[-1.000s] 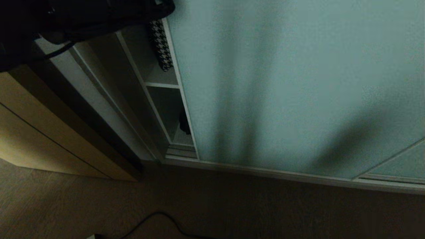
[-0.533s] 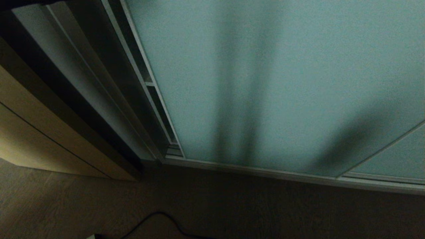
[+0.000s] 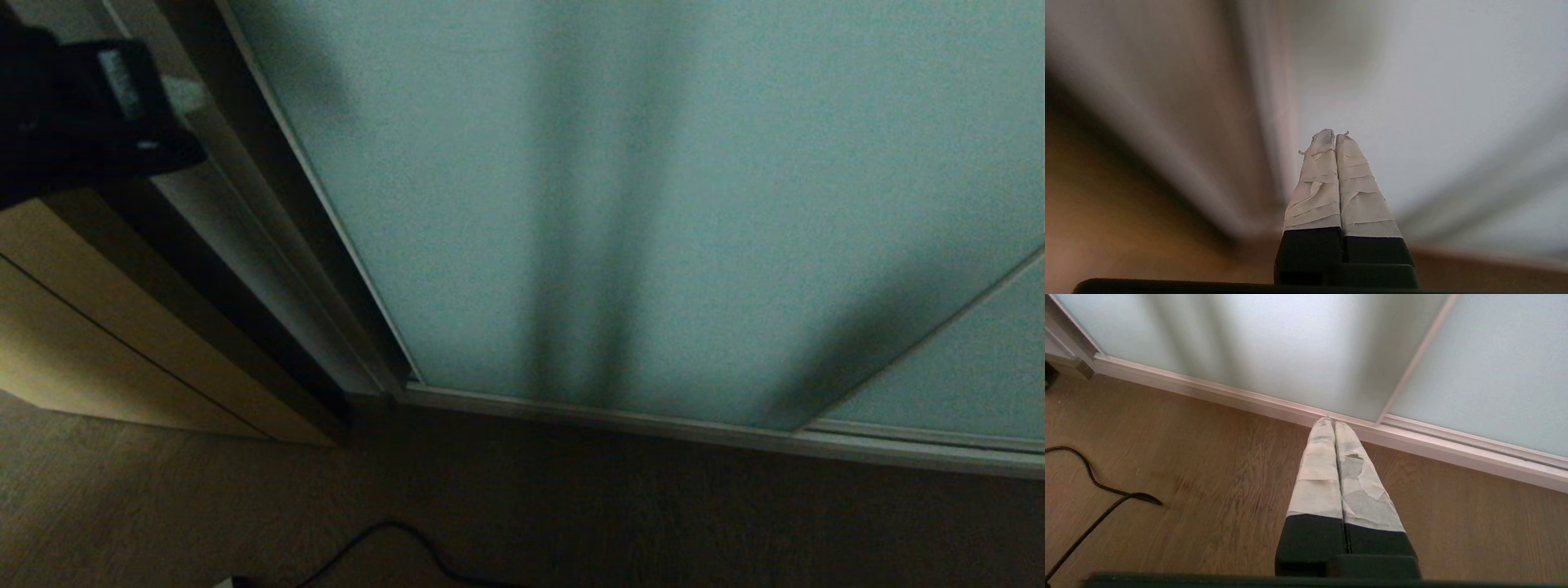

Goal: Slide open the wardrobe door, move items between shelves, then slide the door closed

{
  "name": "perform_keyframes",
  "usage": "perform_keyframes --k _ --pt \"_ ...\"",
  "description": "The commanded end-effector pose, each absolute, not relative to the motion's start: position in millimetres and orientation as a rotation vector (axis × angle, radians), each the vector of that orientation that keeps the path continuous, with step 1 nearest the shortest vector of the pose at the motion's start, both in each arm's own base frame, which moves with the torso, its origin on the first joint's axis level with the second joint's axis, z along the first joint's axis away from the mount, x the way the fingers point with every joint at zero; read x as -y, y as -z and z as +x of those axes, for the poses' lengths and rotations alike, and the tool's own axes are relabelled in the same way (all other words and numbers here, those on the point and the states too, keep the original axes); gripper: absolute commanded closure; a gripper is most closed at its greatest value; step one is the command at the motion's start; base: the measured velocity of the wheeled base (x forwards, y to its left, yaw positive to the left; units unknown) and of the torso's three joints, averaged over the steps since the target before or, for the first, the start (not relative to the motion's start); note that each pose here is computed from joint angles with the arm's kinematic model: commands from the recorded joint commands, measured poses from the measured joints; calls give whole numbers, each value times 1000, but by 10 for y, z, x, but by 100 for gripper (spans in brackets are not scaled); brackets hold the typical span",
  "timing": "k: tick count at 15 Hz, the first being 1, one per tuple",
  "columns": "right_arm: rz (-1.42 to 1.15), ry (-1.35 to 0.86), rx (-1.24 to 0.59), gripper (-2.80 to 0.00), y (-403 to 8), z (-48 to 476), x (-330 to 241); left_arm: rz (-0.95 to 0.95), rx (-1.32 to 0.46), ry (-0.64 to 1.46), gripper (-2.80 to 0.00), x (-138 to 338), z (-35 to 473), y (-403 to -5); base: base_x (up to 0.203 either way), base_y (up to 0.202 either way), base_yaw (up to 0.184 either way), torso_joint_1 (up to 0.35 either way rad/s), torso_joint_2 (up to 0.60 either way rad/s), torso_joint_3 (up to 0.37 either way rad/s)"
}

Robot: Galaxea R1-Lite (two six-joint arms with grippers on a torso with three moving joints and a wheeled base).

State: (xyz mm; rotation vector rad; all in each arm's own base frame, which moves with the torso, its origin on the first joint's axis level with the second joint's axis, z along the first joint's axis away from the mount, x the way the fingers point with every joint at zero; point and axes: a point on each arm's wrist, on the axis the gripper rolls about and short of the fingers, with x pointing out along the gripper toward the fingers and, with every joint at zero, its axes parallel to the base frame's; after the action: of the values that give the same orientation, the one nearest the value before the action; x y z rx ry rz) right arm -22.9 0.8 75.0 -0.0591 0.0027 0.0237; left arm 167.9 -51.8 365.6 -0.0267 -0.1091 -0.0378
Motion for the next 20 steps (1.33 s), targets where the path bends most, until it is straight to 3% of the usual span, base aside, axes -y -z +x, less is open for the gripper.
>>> perform_keyframes --k 1,7,12,20 --pt "-60 -25 -1 0 -751 -229 -8 -27 121 -28 0 289 1223 -3450 0 0 0 0 0 0" --pt "-60 -25 -2 0 -750 -229 -8 -38 113 -116 0 -6 329 -2549 0 0 0 0 0 0" --pt "-60 -25 -2 0 -750 -229 -8 -23 112 -116 0 -55 -28 -1898 0 0 0 0 0 0" --pt "-60 -25 -2 0 -750 -229 -8 55 -27 -193 0 -48 -83 -967 0 0 0 0 0 0"
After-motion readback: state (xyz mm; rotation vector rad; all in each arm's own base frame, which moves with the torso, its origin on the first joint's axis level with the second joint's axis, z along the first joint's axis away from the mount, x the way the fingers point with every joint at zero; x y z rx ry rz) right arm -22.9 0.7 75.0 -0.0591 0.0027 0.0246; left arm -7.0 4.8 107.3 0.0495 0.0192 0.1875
